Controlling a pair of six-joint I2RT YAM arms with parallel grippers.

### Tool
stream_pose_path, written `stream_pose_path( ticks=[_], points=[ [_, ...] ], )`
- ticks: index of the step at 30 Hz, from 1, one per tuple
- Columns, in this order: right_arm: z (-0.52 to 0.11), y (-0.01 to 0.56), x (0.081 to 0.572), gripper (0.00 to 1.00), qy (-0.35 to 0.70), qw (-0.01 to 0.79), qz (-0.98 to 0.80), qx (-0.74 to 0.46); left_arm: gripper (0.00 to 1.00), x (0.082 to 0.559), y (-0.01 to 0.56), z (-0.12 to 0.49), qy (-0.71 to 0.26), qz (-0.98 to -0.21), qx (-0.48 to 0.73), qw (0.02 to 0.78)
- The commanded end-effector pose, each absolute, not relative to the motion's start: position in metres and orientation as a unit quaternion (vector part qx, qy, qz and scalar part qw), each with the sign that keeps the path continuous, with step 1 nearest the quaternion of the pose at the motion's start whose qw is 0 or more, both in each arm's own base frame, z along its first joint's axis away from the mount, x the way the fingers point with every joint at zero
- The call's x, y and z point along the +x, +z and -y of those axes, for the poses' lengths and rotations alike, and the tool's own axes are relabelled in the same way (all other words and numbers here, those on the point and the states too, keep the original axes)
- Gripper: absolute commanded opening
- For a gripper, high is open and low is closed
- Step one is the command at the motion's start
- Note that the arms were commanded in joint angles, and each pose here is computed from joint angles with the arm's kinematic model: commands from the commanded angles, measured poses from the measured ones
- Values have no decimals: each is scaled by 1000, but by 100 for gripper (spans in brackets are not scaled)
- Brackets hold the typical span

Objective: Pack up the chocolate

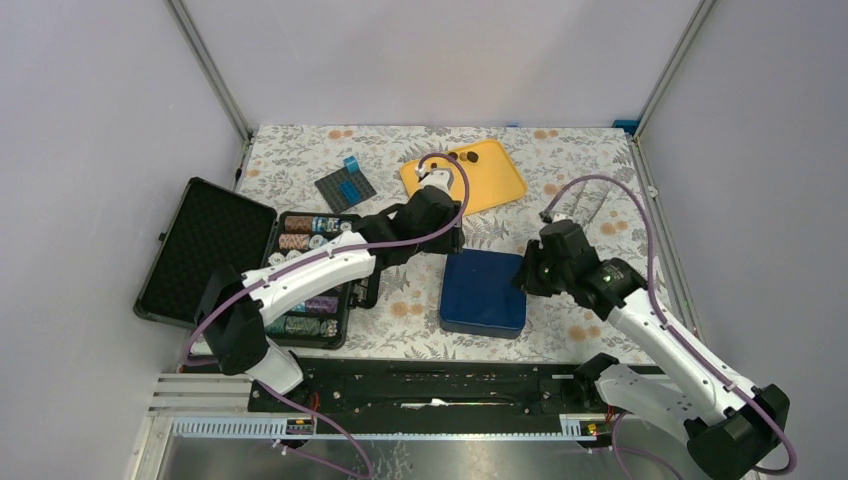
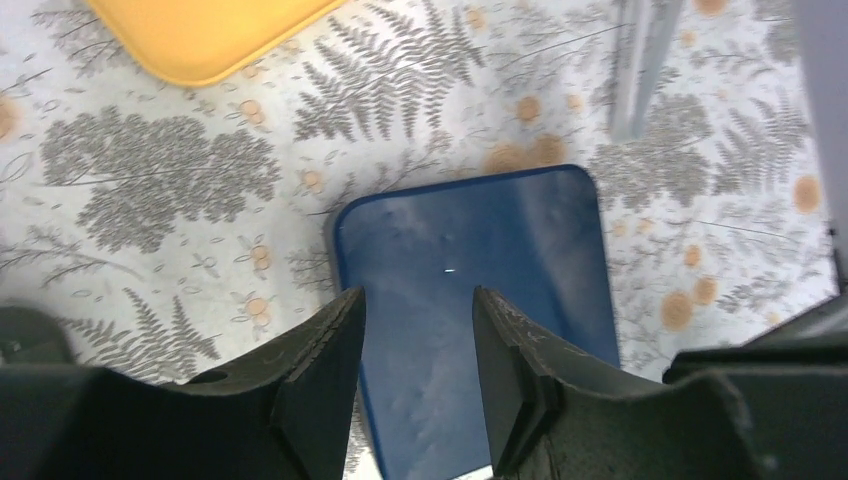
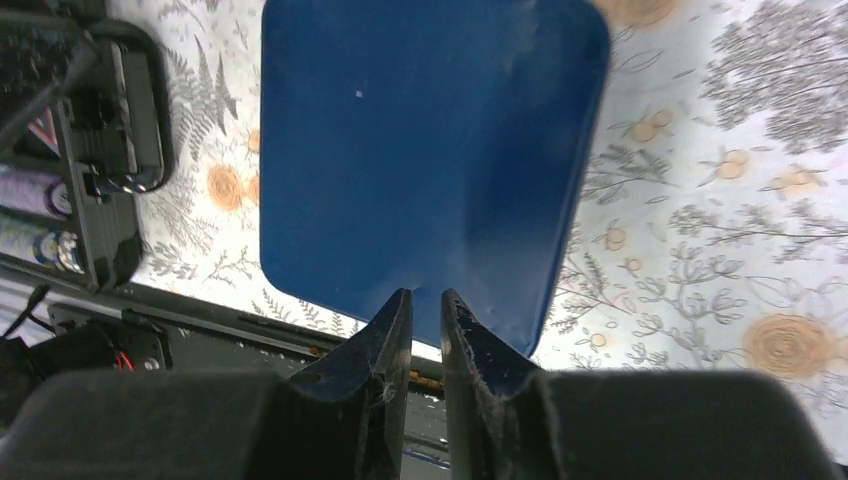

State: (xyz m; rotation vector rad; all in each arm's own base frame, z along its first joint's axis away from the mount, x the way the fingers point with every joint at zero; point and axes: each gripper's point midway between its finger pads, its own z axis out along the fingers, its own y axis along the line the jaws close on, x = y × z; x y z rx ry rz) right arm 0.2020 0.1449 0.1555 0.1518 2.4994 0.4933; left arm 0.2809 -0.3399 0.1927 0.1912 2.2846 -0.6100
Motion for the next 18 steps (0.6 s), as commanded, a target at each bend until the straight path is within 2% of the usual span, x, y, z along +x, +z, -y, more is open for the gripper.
stream_pose_path(
  ticks=[1,5,8,11,14,16,18],
  points=[
    [-160,115,177,24,197,245,-947,61,48,286,177,312,-170,-904,61,388],
    [-157,51,150,24,178,177,-966,67,48,282,172,298,-146,-909,58,386],
    [-148,47,146,26,155,171,-971,65,48,278,173,294,-148,-909,55,386],
    [-142,97,179,27,151,269,-948,75,48,278,177,289,-147,-907,48,393],
    [-128,153,213,39,133,378,-911,94,50,279,186,282,-137,-903,41,405],
    [-124,179,229,45,116,416,-897,95,51,280,193,278,-134,-900,40,413],
    [-132,193,239,46,121,422,-894,85,51,275,197,277,-142,-901,44,408]
  ],
)
